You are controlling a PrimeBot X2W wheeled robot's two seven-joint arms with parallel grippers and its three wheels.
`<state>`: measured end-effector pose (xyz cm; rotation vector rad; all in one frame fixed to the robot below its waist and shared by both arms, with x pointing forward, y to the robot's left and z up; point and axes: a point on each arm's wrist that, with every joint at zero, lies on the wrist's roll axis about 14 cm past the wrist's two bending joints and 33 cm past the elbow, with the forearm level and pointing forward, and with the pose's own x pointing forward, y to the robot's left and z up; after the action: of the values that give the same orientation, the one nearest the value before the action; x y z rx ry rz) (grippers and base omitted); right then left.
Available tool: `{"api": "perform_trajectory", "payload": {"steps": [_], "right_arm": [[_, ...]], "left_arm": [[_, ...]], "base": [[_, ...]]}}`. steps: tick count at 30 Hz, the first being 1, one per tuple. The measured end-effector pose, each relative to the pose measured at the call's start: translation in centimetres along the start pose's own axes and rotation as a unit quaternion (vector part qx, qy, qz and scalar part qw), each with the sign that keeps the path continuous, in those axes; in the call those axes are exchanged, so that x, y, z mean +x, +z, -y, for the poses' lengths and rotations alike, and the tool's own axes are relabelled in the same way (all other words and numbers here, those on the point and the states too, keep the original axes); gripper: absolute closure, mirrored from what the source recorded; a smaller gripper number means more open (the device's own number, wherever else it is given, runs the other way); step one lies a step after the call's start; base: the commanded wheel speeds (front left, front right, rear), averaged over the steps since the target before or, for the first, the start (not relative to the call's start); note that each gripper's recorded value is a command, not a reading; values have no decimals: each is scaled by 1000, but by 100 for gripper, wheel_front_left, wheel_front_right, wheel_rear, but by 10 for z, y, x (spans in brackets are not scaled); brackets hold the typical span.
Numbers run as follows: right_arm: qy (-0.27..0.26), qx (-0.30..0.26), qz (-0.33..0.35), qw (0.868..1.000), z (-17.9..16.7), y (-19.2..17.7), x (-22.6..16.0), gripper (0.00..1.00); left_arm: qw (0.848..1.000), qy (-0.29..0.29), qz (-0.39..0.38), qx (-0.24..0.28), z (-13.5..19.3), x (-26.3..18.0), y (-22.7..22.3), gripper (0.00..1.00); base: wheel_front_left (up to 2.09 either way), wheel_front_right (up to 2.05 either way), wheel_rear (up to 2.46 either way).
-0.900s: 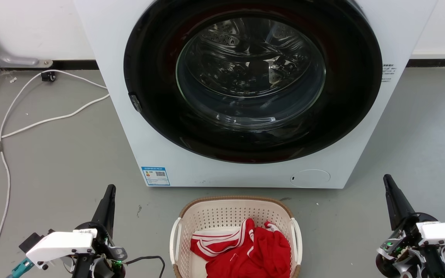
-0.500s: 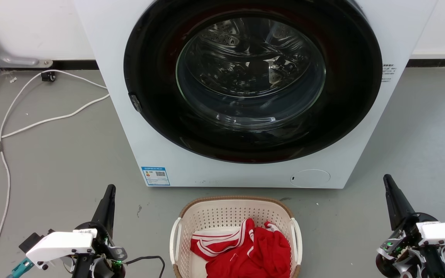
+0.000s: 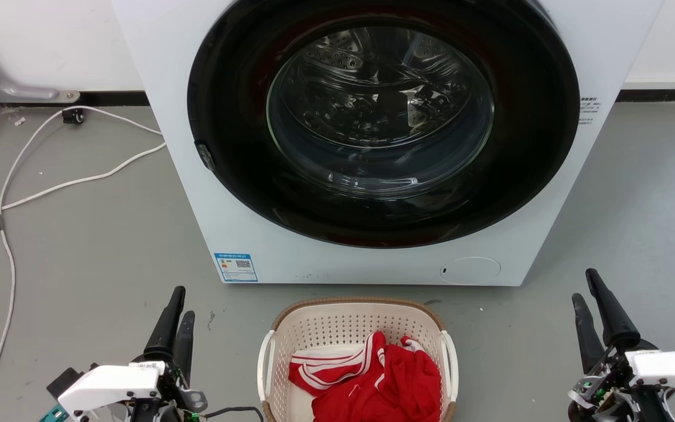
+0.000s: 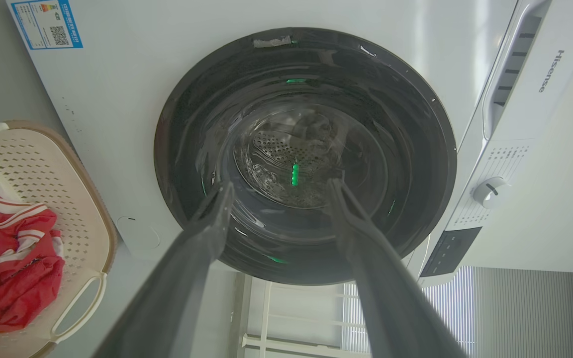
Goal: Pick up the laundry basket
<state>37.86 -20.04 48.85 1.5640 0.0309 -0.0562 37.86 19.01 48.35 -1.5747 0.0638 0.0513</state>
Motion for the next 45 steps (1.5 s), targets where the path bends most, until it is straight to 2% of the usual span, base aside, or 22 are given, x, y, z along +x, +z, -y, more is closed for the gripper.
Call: {"api": "perform_trajectory", "payload": {"steps": [8, 18, 25, 34, 45], "right_arm": [[4, -41, 6, 999, -3, 0, -1, 0], [16, -164, 10, 986, -12, 1, -1, 0], [23, -262, 14, 965, -17, 0, -2, 0], [30, -343, 16, 939, -19, -4, -4, 0], [34, -452, 12, 891, -20, -6, -7, 0]], "left_arm": [[999, -11, -1, 36, 7, 1, -7, 0], [986, -32, -7, 164, 21, 3, -16, 0], [969, -42, -16, 242, 25, 3, -26, 0], [942, -49, -28, 330, 24, 2, -40, 0], [900, -62, -38, 430, 24, 0, -54, 0]], "base": [[0, 0, 0], [0, 0, 0], [0, 0, 0], [0, 0, 0], [0, 0, 0]]}}
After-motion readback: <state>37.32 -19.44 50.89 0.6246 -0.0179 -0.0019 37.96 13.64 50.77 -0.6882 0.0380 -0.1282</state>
